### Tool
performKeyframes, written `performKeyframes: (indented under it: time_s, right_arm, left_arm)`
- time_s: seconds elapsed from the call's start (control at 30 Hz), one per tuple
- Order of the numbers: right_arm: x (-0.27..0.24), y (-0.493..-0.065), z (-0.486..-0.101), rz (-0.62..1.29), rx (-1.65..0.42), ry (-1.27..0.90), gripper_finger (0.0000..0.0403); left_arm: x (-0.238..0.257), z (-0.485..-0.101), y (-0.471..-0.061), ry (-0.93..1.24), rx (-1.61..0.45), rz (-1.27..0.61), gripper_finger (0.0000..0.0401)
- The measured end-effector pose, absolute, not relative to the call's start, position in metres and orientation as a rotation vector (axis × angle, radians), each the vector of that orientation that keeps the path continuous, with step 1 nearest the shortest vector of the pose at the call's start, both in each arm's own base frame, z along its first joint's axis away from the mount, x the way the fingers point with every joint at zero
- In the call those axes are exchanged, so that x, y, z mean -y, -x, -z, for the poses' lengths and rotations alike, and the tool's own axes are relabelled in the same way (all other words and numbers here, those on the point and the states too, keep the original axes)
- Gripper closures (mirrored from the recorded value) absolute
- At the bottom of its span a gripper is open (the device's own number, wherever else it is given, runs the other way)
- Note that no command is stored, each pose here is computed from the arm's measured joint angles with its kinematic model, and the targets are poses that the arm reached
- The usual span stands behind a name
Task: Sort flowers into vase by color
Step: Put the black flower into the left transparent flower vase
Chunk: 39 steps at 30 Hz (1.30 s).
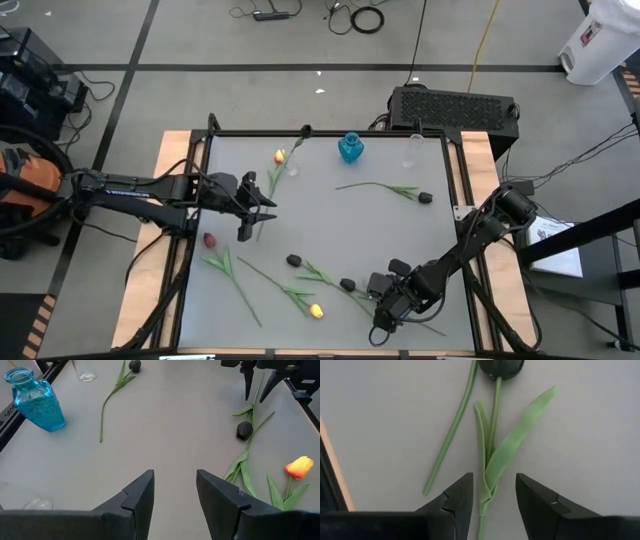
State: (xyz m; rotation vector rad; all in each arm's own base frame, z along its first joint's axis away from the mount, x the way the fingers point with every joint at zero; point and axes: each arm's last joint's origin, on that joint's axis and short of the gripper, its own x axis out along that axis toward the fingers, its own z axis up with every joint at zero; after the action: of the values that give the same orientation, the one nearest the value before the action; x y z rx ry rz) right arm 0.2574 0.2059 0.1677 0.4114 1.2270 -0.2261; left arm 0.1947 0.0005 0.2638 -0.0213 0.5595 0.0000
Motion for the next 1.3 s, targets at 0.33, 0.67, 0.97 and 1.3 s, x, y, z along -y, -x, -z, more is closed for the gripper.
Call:
performKeyframes:
  time_s: [0.33, 0.67, 0.97, 1.3]
  right_arm:
    - [-0.212, -0.265, -0.159, 0.228, -1.190, -0.476, 0.0263]
    - [-0.213, -0.266, -0.139, 0.250, -1.253, -0.415, 0.0263]
    - [-0.213, -0.266, -0.139, 0.248, -1.254, -0.417, 0.0265]
    - [-0.212, -0.266, -0.138, 0.269, -1.257, -0.435, 0.0350]
  left_arm:
    - [-0.001, -0.264, -0.195, 0.022, -0.560, 0.000, 0.0248]
    - [-0.001, -0.264, -0.195, 0.024, -0.559, -0.001, 0.0248]
    - [-0.001, -0.264, -0.195, 0.023, -0.559, -0.004, 0.0248]
    - [-0.001, -0.264, -0.195, 0.023, -0.559, -0.006, 0.0248]
